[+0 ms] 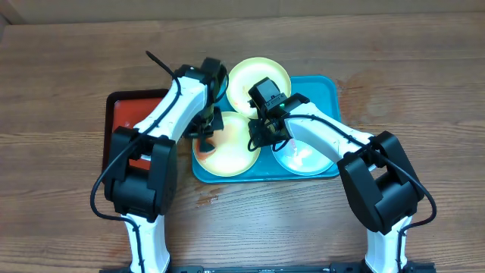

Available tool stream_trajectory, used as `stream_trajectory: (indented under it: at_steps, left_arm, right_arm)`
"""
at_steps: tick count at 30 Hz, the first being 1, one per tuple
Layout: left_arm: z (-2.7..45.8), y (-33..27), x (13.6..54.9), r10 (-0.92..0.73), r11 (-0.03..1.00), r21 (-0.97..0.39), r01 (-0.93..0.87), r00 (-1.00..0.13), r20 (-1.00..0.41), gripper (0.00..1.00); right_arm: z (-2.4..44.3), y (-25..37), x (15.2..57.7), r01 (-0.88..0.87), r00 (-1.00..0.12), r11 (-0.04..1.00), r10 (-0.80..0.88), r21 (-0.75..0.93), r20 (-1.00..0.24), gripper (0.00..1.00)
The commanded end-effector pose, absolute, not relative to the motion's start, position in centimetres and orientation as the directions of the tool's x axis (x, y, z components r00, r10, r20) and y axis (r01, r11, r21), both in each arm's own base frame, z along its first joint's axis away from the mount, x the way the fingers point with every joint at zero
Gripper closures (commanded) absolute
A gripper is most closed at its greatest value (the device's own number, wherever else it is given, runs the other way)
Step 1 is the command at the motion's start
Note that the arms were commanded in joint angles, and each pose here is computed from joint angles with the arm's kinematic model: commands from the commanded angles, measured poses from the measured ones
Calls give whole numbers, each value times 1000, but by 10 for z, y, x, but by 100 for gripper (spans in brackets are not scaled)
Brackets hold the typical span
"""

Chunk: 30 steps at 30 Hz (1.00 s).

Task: Clean dirty plates on tray and stack at the side
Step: 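Regrasp the sponge with the left gripper and scrub the front-left yellow plate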

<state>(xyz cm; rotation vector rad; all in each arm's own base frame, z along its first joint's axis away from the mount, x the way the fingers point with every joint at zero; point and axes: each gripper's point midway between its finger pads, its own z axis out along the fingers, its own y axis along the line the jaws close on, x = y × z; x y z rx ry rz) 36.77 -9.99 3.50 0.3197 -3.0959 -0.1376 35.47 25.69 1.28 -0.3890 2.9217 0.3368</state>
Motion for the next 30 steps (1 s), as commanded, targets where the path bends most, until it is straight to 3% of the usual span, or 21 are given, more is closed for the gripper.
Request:
stream_trajectory:
  at_steps: [1, 4, 8, 11, 20, 24, 30]
  left_arm:
    - [44, -158, 367, -101, 965, -231, -124, -989, 107, 96]
    - [45, -183, 358, -41, 938, -336, -86, -990, 137, 96]
    - [33, -183, 342, -20, 954, -291, -69, -986, 167, 96]
    - [19, -170, 333, -21, 976, -209, -58, -985, 173, 96]
    - [3, -92, 338, -144, 965, 228, -129, -988, 49, 96]
    - [11, -76, 346, -176, 938, 303, -170, -984, -9, 96]
    - [43, -75, 369, -232, 930, 279, -240, -971, -64, 96]
  right_arm:
    - [9, 257, 356, -271, -953, 942, -233, 196, -196, 85]
    - [9, 257, 356, -271, -952, 942, -233, 197, -196, 85]
    - [9, 257, 356, -271, -952, 942, -233, 197, -197, 85]
    - [9, 257, 356, -271, -952, 942, -233, 197, -196, 85]
    - [9, 257, 356, -271, -952, 942, -233, 197, -196, 85]
    - [9, 257, 356, -271, -952, 942, -233, 197, -196, 85]
    - [9, 257, 356, -271, -953, 942, -233, 196, -196, 85]
